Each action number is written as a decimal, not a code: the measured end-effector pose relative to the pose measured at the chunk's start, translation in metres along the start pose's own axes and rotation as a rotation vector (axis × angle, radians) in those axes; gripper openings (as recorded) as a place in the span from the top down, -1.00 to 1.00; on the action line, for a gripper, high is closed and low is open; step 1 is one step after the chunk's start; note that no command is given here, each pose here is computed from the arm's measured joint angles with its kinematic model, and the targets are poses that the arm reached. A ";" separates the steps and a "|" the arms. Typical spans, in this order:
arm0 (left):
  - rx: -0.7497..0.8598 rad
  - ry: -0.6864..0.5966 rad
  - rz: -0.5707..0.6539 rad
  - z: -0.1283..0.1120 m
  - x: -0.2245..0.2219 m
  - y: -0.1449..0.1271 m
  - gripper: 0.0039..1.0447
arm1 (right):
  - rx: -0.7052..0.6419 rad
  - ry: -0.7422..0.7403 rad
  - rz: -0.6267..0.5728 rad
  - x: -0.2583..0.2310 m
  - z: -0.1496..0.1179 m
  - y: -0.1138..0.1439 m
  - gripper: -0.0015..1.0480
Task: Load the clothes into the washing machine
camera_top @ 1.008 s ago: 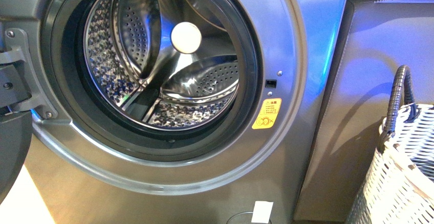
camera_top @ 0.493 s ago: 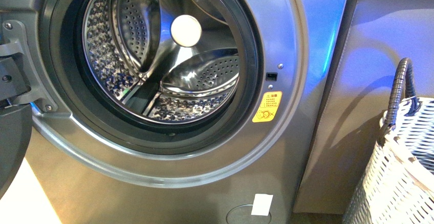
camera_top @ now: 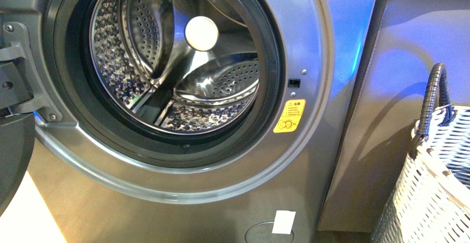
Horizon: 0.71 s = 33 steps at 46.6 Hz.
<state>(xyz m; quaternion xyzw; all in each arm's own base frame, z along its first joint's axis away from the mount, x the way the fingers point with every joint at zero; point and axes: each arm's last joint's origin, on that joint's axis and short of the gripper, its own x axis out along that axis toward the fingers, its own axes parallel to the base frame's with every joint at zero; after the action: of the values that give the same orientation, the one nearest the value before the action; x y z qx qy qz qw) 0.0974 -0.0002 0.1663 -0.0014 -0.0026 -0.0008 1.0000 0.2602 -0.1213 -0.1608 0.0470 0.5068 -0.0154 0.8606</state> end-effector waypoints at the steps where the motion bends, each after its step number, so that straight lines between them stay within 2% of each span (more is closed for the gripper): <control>1: 0.000 0.000 0.000 0.000 0.000 0.000 -0.88 | 0.002 0.003 0.000 0.001 -0.003 0.000 -0.85; 6: 0.000 0.000 0.000 0.000 0.000 0.000 -0.88 | 0.012 0.012 0.002 0.003 -0.012 -0.002 -0.85; 17: 0.000 0.000 0.000 0.000 0.000 0.000 -0.88 | 0.027 -0.001 0.007 0.002 -0.013 -0.005 -0.85; 33: 0.000 0.000 0.000 0.000 0.000 0.000 -0.88 | 0.038 -0.011 0.006 0.000 -0.014 -0.005 0.09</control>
<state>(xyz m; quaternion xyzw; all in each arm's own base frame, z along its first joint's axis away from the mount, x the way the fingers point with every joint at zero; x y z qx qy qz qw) 0.0974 -0.0002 0.1663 -0.0014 -0.0026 -0.0008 1.0000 0.2477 -0.1246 -0.1678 0.0649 0.5015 -0.0226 0.8624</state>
